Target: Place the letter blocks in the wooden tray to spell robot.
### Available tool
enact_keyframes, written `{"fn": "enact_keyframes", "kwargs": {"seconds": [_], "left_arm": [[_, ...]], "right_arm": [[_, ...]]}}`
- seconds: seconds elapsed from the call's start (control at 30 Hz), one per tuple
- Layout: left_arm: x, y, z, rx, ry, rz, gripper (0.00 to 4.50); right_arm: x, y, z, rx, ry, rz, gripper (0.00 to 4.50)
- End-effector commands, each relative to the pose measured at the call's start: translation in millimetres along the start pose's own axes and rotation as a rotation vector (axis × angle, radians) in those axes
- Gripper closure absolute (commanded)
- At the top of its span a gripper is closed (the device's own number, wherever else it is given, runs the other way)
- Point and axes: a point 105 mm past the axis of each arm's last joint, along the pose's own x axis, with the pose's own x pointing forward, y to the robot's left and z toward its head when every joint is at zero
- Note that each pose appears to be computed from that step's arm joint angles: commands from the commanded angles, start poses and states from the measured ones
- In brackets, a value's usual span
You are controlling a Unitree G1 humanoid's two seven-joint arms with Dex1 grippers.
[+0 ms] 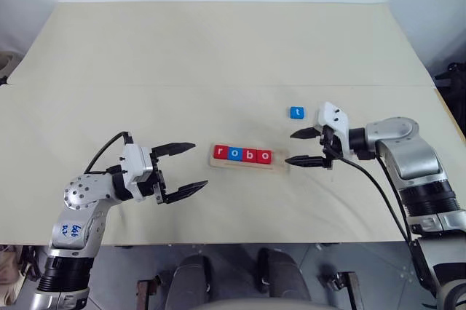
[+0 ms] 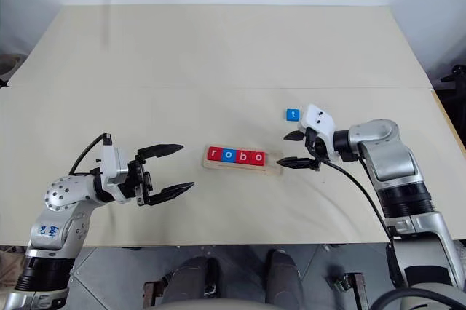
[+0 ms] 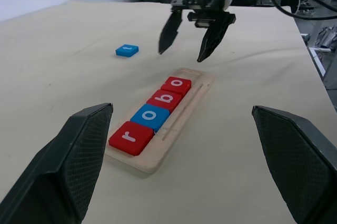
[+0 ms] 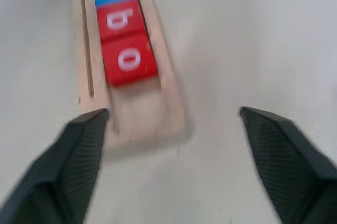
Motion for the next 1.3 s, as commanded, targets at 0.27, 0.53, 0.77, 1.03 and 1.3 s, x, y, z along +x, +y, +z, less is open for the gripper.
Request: {"fn": "enact_keyframes", "kwargs": {"seconds": [0.27,0.53,0.77,1.03,1.3], "left_arm": [[3,5,10,0.034,-0.03,-0.02,0.0],[2,4,10,0.037,-0.03,-0.002,0.0],[2,4,10,0.037,-0.03,0.007,0.0],[2,4,8,0.028,-0.03,-0.004,0.0],[10,12,8,0.012,-0.048,-0.01,0.0]], "right_arm": [[17,14,15,-0.069,-0.037,0.053,4.18],[34,19,21,-0.078,-0.021,0.088,4.45],[33,18,26,-0.082,-0.024,0.079,4.45],[-21,6,14,-0.038,-0.07,-0.101,4.29],[-81,18,-26,0.056,-0.275,-0.419,1.82]]}}
